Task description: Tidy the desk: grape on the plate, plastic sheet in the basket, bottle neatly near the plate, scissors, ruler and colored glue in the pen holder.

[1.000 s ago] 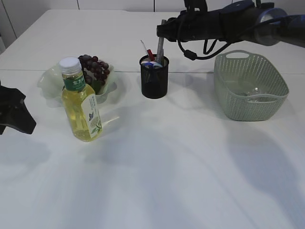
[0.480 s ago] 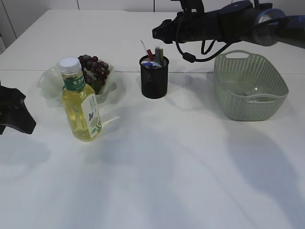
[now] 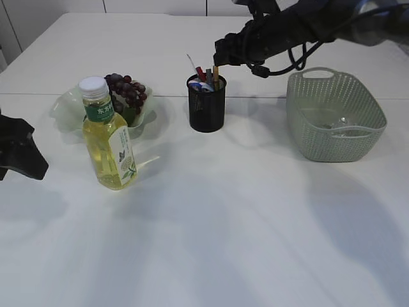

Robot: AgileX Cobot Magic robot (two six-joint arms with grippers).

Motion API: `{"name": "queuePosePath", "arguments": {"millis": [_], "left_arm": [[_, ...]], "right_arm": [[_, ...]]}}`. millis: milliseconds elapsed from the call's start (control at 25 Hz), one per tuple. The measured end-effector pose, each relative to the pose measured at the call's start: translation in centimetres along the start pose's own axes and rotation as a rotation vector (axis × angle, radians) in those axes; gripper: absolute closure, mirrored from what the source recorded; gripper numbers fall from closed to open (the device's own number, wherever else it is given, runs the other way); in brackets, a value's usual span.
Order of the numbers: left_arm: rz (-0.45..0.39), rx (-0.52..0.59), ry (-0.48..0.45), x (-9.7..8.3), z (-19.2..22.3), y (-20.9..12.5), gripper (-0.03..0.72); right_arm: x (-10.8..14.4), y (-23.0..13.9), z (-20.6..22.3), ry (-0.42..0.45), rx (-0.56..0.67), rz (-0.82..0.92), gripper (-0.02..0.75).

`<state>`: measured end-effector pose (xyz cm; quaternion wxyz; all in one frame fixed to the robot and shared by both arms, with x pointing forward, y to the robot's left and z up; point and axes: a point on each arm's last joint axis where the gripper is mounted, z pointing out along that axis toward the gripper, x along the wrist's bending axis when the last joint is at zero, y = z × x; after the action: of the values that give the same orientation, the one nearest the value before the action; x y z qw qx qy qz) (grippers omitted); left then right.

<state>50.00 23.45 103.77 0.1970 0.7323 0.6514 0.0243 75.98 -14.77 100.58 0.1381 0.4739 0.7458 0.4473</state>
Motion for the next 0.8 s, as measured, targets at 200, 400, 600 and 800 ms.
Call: {"name": "queuePosePath", "arguments": {"millis": [200, 400, 600, 800], "left_arm": [[0.000, 0.000, 0.000, 0.0, 0.0, 0.0, 0.200], [0.001, 0.002, 0.002, 0.0, 0.0, 0.0, 0.200], [0.023, 0.005, 0.030, 0.3, 0.0, 0.0, 0.200], [-0.023, -0.019, 0.052, 1.6, -0.3, 0.3, 0.200]], "right_arm": [[0.6, 1.5, -5.4, -0.170, 0.194, 0.071, 0.373], [2.0, 3.1, -10.8, -0.251, 0.281, 0.097, 0.373], [2.3, 2.4, -12.7, -0.298, 0.395, 0.121, 0.373], [3.1, 0.7, -14.6, -0.304, 0.459, 0.138, 0.373]]}}
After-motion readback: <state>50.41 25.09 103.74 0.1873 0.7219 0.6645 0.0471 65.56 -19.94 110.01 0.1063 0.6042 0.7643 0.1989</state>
